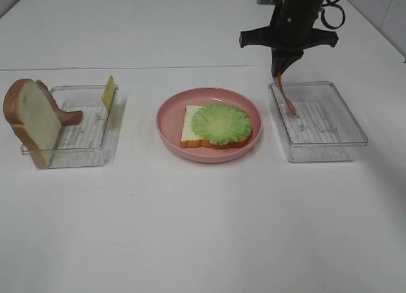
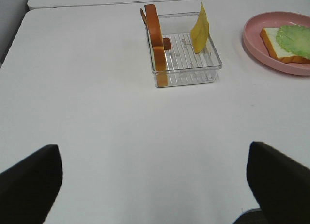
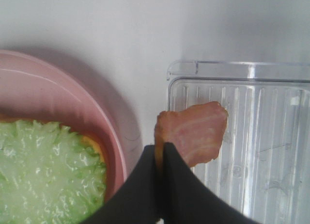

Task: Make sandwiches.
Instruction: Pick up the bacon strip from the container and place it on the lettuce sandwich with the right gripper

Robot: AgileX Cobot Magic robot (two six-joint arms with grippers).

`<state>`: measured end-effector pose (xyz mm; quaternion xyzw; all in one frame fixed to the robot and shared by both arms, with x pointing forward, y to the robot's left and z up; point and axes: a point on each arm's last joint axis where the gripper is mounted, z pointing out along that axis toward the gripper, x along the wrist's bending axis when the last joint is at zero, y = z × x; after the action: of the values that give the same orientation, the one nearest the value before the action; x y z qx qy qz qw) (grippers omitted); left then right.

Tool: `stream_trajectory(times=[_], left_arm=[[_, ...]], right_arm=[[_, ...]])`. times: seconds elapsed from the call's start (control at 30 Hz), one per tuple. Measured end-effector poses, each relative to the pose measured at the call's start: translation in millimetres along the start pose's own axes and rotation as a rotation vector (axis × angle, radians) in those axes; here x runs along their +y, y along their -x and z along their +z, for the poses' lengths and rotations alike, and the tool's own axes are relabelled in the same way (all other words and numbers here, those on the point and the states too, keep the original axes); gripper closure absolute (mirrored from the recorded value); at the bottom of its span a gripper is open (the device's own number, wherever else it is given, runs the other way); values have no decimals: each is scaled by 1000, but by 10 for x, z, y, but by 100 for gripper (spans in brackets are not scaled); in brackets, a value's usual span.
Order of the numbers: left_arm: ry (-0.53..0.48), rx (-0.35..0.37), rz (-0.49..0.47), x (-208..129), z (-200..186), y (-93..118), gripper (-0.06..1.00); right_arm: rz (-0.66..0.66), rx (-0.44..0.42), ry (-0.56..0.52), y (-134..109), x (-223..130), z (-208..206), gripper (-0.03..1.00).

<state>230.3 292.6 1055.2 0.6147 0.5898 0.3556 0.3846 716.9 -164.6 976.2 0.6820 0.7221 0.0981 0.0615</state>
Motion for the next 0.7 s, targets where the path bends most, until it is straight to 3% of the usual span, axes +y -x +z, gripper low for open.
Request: stream_trajectory(times=[0.27, 0.47, 0.7], left_arm=[[0, 0, 0, 0, 0, 0, -3], [0, 0, 0, 0, 0, 0, -3], [0, 0, 0, 0, 0, 0, -3]], right_arm=[[10, 50, 89, -26, 6, -503, 97], [34, 219, 106, -189, -41, -783, 97], [-11, 318, 108, -503, -111, -845, 97]])
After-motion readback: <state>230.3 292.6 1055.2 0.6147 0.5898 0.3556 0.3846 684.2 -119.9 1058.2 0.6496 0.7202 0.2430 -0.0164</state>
